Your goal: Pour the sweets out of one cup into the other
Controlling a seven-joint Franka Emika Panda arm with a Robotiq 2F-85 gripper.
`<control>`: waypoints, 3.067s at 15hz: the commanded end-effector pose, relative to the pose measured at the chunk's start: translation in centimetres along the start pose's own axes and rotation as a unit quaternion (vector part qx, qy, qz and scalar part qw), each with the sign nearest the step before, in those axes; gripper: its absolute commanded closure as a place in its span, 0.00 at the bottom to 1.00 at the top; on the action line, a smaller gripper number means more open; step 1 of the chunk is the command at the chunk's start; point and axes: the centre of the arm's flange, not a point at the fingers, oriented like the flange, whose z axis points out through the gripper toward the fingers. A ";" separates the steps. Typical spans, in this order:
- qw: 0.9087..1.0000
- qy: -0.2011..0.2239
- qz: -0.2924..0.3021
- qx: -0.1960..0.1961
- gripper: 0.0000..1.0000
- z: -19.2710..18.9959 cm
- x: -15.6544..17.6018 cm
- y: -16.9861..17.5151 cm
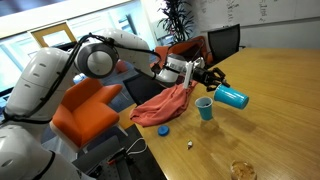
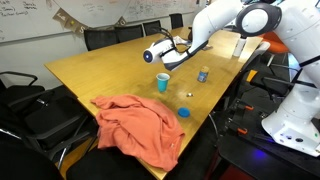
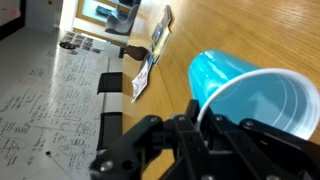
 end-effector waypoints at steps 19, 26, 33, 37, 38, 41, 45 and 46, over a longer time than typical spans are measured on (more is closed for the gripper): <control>0.812 0.162 0.365 0.425 0.99 5.4 -8.4 1.9; 0.718 0.179 0.474 0.477 0.99 6.6 -10.0 2.6; 0.743 0.070 0.491 0.450 0.99 8.9 -11.0 3.1; 0.752 0.005 0.469 0.463 0.99 11.8 -10.9 2.7; 0.752 -0.006 0.461 0.471 0.99 12.2 -10.7 2.4; 0.749 -0.030 0.449 0.486 0.99 13.2 -10.8 1.5; 0.736 -0.052 0.453 0.500 0.99 14.7 -10.6 0.3; 0.733 -0.059 0.455 0.502 0.99 15.0 -10.5 -0.1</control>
